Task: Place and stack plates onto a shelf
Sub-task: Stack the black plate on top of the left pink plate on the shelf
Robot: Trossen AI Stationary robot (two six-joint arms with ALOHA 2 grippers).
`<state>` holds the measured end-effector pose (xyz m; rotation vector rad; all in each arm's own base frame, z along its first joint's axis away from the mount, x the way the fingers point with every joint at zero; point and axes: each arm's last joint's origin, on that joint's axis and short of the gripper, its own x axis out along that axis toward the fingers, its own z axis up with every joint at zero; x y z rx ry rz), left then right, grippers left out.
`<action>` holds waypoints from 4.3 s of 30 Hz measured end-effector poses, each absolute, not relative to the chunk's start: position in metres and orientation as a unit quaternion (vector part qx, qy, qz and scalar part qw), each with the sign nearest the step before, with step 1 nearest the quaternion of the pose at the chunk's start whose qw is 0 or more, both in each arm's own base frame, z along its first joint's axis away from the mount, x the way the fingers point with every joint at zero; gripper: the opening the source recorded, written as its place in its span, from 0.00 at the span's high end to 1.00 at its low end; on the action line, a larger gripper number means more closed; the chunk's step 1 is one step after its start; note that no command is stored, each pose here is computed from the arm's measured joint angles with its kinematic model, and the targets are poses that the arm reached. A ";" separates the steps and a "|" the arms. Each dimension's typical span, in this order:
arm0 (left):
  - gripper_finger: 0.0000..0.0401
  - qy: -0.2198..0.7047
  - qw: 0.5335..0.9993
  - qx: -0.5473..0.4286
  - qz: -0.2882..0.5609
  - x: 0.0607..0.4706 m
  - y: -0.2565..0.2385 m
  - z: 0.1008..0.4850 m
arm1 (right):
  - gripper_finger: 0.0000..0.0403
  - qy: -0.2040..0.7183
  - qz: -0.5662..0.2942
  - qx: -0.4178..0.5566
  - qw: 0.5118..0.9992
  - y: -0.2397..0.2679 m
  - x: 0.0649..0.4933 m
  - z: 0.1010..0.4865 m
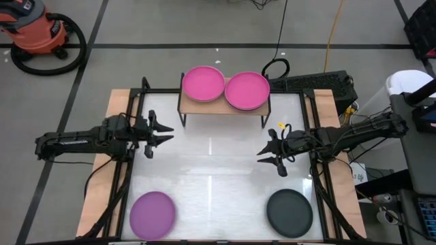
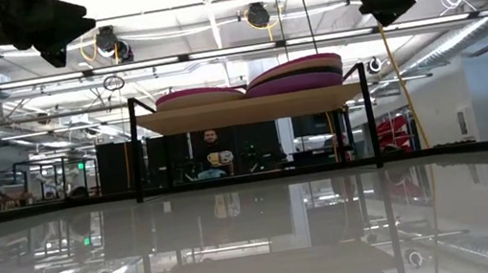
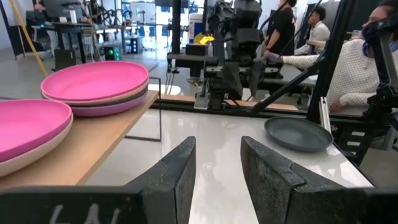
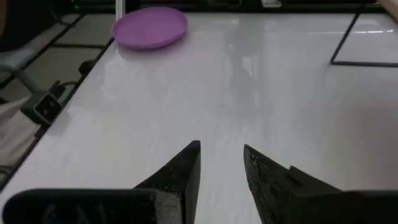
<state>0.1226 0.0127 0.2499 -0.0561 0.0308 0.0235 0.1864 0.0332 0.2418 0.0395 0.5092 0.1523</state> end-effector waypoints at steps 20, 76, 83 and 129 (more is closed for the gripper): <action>0.67 0.046 0.999 -0.023 0.012 0.123 0.013 0.244 | 0.74 0.256 0.107 0.066 0.959 0.047 0.193 0.236; 0.67 0.065 0.996 -0.062 -0.021 0.124 0.006 0.241 | 0.78 0.588 0.092 0.077 0.800 0.112 0.161 0.141; 0.67 0.053 0.996 -0.064 -0.021 0.124 0.007 0.243 | 0.98 0.581 0.090 0.074 0.806 0.112 0.162 0.143; 0.67 -0.030 0.994 -0.103 0.025 0.125 0.010 0.258 | 1.00 -0.003 -0.256 0.155 0.954 -0.237 0.336 0.309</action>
